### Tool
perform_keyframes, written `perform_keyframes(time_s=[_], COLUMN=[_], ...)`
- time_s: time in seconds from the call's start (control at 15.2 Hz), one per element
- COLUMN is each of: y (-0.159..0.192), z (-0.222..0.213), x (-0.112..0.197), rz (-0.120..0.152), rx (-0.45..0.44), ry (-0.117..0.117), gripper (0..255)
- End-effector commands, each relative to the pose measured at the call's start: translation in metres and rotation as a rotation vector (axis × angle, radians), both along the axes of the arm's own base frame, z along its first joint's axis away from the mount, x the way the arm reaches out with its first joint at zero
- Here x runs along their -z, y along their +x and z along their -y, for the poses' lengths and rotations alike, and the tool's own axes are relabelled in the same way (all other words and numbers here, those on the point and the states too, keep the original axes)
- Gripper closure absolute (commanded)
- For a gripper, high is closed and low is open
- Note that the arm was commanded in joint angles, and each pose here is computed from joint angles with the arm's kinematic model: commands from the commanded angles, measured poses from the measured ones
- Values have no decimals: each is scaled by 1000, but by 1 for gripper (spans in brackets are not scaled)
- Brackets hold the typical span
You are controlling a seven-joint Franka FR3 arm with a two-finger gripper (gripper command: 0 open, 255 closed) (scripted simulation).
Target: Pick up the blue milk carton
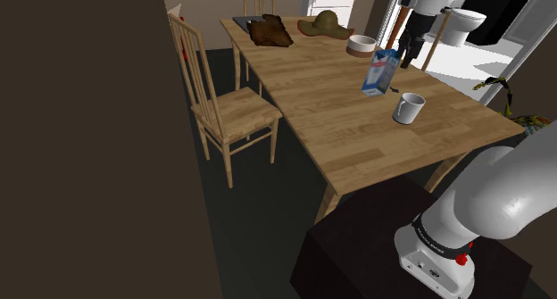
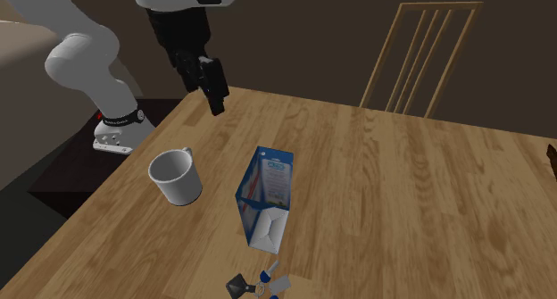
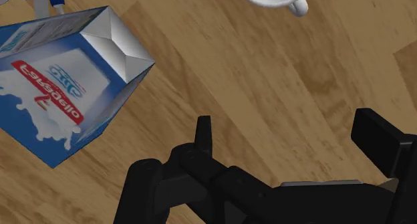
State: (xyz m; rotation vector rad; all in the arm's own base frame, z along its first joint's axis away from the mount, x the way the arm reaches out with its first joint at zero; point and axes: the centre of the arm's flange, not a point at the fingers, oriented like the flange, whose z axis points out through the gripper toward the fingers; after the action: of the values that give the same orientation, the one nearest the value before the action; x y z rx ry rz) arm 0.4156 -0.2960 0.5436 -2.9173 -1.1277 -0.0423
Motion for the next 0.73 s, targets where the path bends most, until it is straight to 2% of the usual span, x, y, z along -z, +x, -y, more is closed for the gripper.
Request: perform_keyframes(time_s=[0.0,0.66], y=[21,121], z=[18,101], x=[6,29], rz=[-2,-15], rx=[-59,-317], ry=[-6,-22], gripper=[0,0])
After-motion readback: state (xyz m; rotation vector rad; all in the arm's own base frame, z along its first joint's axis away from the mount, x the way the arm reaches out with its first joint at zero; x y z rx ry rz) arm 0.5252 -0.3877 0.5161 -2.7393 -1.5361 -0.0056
